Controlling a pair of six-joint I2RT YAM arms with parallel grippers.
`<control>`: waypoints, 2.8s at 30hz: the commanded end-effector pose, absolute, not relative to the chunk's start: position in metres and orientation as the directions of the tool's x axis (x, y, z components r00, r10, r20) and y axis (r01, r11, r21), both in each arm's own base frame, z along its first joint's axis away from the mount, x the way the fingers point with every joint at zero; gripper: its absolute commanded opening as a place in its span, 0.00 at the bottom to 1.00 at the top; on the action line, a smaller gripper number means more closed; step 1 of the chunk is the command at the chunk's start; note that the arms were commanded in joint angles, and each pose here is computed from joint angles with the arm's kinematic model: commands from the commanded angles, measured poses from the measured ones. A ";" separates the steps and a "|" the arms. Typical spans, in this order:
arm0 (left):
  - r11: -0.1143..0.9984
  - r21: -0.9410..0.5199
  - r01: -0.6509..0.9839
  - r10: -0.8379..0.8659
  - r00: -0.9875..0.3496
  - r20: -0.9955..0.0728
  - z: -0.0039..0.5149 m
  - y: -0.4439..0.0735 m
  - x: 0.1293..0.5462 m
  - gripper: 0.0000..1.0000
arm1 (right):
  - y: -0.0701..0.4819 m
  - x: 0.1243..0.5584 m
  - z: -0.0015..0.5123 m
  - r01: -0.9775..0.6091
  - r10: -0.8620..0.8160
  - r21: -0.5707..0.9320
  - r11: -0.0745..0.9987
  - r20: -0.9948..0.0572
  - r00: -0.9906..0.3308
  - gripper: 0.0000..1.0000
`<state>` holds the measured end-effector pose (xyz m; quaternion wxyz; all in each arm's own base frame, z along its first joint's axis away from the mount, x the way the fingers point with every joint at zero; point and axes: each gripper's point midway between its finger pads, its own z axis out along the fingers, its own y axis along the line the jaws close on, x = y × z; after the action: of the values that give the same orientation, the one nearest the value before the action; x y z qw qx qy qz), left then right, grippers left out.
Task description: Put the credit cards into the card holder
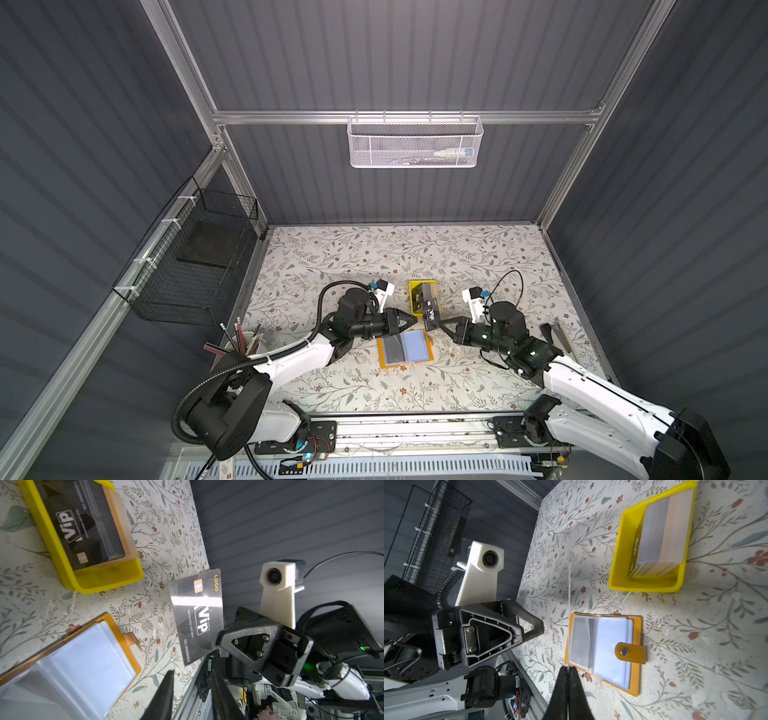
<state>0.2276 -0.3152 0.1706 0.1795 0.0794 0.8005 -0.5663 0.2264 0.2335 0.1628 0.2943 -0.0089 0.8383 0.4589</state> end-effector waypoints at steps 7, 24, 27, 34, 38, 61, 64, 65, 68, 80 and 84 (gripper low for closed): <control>0.294 -0.896 0.334 -0.059 -0.929 -0.365 0.180 -0.313 0.213 0.32 | 0.248 0.209 0.186 -0.350 0.254 0.831 0.432 -0.484 -0.837 0.02; 0.196 -0.927 0.321 -0.066 -0.939 -0.339 0.194 -0.320 0.211 0.21 | 0.262 0.201 0.188 -0.354 0.244 0.868 0.347 -0.448 -0.860 0.03; 0.194 -0.924 0.329 -0.067 -0.935 -0.347 0.195 -0.319 0.210 0.16 | 0.262 0.201 0.186 -0.351 0.246 0.868 0.352 -0.447 -0.860 0.03; 0.219 -0.921 0.323 -0.064 -0.937 -0.344 0.189 -0.316 0.207 0.05 | 0.260 0.203 0.177 -0.331 0.239 0.845 0.420 -0.455 -0.858 0.11; 0.297 -0.904 0.308 -0.081 -0.935 -0.345 0.175 -0.306 0.207 0.01 | 0.258 0.202 0.159 -0.318 0.199 0.748 0.582 -0.511 -0.836 0.16; 0.487 -0.860 0.154 -0.148 -0.955 -0.255 0.100 -0.266 0.193 0.00 | 0.249 0.208 0.047 -0.106 0.064 0.386 0.916 -0.401 -0.914 0.23; 0.498 -0.852 0.159 -0.147 -0.953 -0.264 0.099 -0.265 0.194 0.00 | 0.249 0.208 0.038 -0.096 0.049 0.356 0.930 -0.379 -0.924 0.23; 0.505 -0.848 0.160 -0.143 -0.954 -0.265 0.098 -0.265 0.194 0.00 | 0.249 0.208 0.035 -0.094 0.046 0.350 0.932 -0.370 -0.928 0.22; 0.520 -0.840 0.156 -0.132 -0.957 -0.259 0.092 -0.265 0.195 0.00 | 0.252 0.207 0.029 -0.096 0.038 0.349 0.932 -0.358 -0.933 0.22; 0.548 -0.827 0.128 -0.154 -0.956 -0.250 0.081 -0.263 0.200 0.00 | 0.248 0.207 0.024 -0.091 0.033 0.326 0.941 -0.356 -0.934 0.25; 0.571 -0.815 0.102 -0.172 -0.956 -0.240 0.075 -0.258 0.201 0.00 | 0.253 0.209 0.028 -0.107 0.032 0.348 0.931 -0.370 -0.928 0.32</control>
<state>0.1964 -0.2629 0.0796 0.1388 -0.0140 0.8687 -0.4753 0.2066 0.2497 0.0250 0.1825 -0.0175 0.9660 0.1824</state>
